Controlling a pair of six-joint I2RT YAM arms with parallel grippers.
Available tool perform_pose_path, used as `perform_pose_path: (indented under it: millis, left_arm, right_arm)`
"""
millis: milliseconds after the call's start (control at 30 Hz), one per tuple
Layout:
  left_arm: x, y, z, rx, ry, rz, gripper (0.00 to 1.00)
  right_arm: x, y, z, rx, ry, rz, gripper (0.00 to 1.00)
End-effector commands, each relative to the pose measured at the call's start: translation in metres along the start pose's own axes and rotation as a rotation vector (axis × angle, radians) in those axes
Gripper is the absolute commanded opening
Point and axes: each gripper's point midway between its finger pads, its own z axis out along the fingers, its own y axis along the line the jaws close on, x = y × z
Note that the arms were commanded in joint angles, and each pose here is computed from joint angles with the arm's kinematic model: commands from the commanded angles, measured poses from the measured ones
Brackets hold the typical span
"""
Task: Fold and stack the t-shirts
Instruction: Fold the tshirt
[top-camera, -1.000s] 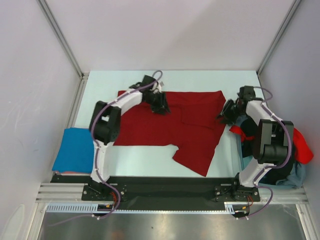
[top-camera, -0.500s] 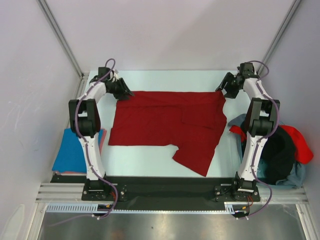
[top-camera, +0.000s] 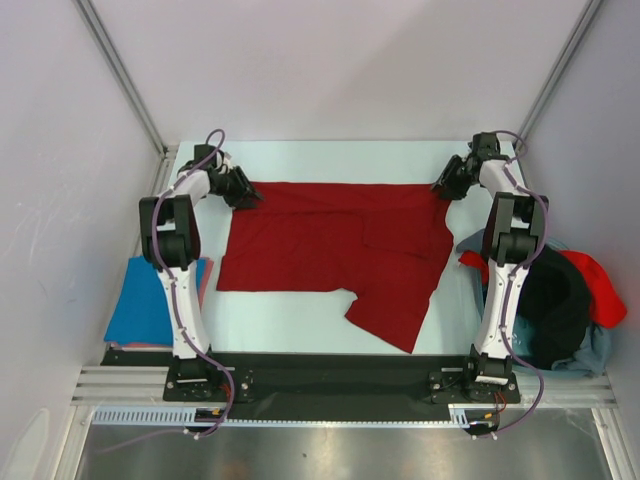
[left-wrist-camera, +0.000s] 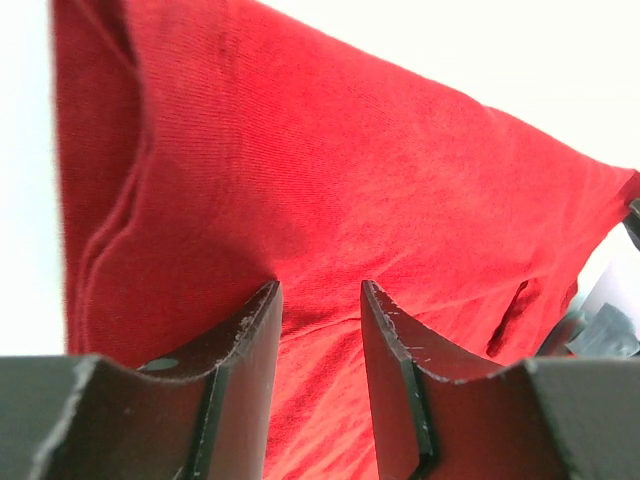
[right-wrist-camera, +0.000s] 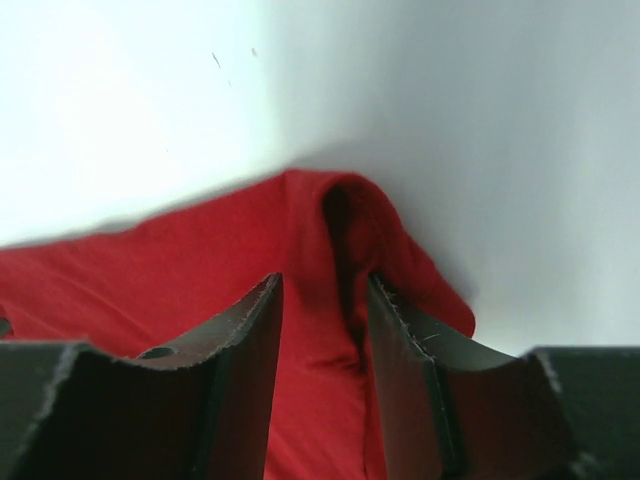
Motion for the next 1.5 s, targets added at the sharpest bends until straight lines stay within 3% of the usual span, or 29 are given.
perform_pose_path:
  millis: [0, 167, 267, 300, 367, 500, 667, 733, 867, 967, 1133, 1267, 1333, 1467]
  left_arm:
    - [-0.009, 0.005, -0.004, 0.001, -0.029, -0.032, 0.43]
    - [-0.009, 0.019, 0.0, -0.015, -0.024, -0.071, 0.43]
    - [-0.008, 0.027, 0.003, -0.029, -0.02, -0.073, 0.42]
    - [-0.008, 0.028, 0.004, -0.033, -0.019, -0.073, 0.42]
    - [-0.01, 0.033, 0.007, -0.041, -0.022, -0.078, 0.43]
    - [-0.012, 0.037, 0.012, -0.051, -0.024, -0.075, 0.42]
    - [-0.025, 0.026, 0.003, -0.041, -0.06, -0.051, 0.41]
    - [-0.032, 0.018, -0.01, -0.052, -0.09, -0.023, 0.42]
    - [-0.034, 0.005, -0.044, -0.094, -0.14, 0.029, 0.46]
    - [-0.022, -0.003, -0.078, -0.149, -0.183, 0.078, 0.48]
    - [0.017, -0.007, -0.134, -0.242, -0.25, 0.129, 0.49]
    - [0.077, 0.026, -0.152, -0.339, -0.227, 0.061, 0.47]
    - [0.096, 0.039, -0.159, -0.387, -0.238, 0.015, 0.45]
    - [0.145, 0.072, -0.168, -0.464, -0.243, -0.093, 0.42]
  right_arm:
    - [-0.028, 0.007, 0.002, -0.012, -0.084, -0.01, 0.43]
    - [-0.043, -0.003, 0.009, 0.001, -0.125, 0.003, 0.31]
    - [-0.046, -0.013, 0.015, 0.017, -0.128, 0.035, 0.19]
    - [-0.049, -0.017, 0.017, 0.03, -0.136, 0.046, 0.08]
    - [-0.051, -0.026, 0.017, 0.067, -0.148, 0.066, 0.0]
    - [-0.057, -0.045, 0.013, 0.161, -0.181, 0.1, 0.0]
    - [-0.06, -0.036, 0.012, 0.143, -0.162, 0.068, 0.0]
    - [-0.062, -0.03, 0.005, 0.145, -0.144, 0.058, 0.09]
    - [-0.056, -0.019, -0.023, 0.196, -0.116, 0.028, 0.35]
    - [-0.046, -0.01, -0.056, 0.246, -0.112, 0.024, 0.45]
    - [-0.026, -0.003, -0.103, 0.37, -0.14, -0.014, 0.56]
    - [0.003, 0.008, -0.132, 0.422, -0.134, -0.081, 0.61]
    - [0.019, 0.015, -0.149, 0.411, -0.138, -0.113, 0.61]
    - [0.073, 0.071, -0.156, 0.252, -0.101, -0.258, 0.62]
